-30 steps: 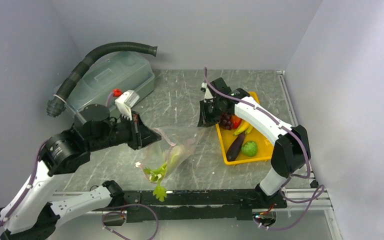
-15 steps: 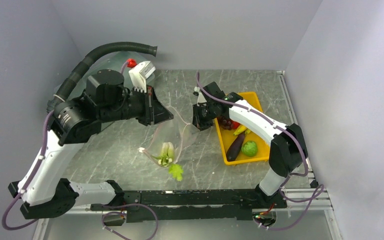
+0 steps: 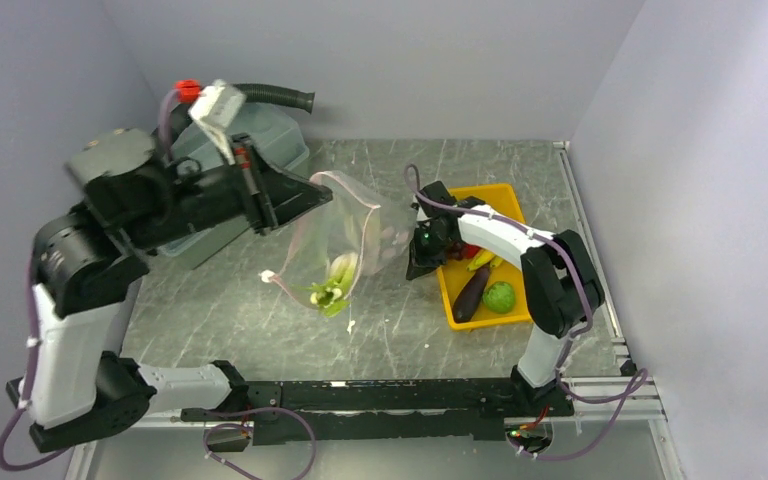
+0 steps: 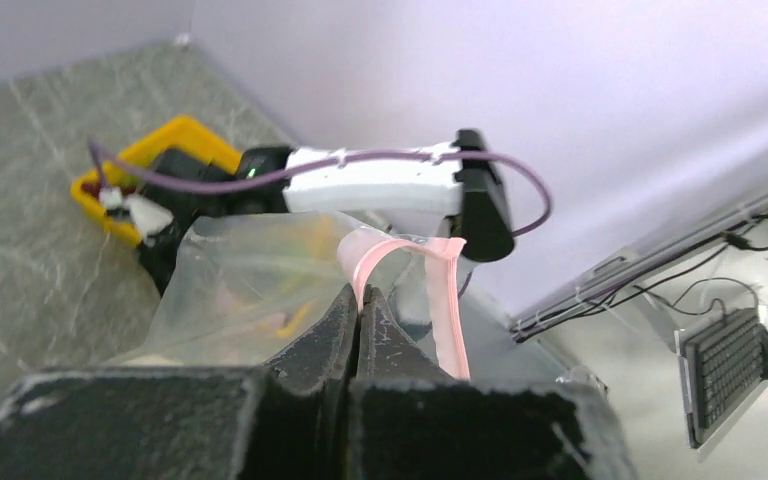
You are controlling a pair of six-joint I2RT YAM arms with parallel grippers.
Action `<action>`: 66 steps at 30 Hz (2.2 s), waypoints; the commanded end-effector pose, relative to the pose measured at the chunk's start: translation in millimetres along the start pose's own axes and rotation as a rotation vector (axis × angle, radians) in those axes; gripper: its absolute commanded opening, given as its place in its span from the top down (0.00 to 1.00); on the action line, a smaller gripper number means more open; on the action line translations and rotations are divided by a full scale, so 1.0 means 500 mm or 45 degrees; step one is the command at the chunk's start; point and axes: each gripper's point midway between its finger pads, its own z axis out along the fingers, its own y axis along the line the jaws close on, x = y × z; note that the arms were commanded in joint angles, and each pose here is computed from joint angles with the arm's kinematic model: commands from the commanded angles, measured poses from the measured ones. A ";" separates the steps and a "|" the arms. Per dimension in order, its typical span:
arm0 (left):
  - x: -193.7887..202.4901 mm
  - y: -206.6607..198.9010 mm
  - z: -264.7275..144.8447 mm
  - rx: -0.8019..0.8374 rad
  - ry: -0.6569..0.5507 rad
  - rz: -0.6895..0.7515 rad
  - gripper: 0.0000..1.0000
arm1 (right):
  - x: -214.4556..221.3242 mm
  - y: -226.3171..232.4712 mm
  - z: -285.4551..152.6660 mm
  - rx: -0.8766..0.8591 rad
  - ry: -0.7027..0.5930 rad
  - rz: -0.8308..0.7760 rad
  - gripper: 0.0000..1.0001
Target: Place the food in the zip-top bag and seal the zipper
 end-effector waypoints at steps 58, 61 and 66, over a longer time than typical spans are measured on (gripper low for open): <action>0.062 0.260 0.064 -0.699 -0.122 -0.126 1.00 | 0.018 0.449 -0.583 -0.536 -1.039 -0.434 0.39; 0.063 0.261 0.064 -0.704 -0.120 -0.126 1.00 | 0.016 0.469 -0.576 -0.508 -1.040 -0.467 0.39; 0.065 0.263 0.062 -0.705 -0.120 -0.122 1.00 | 0.001 0.492 -0.561 -0.389 -1.050 -0.509 0.39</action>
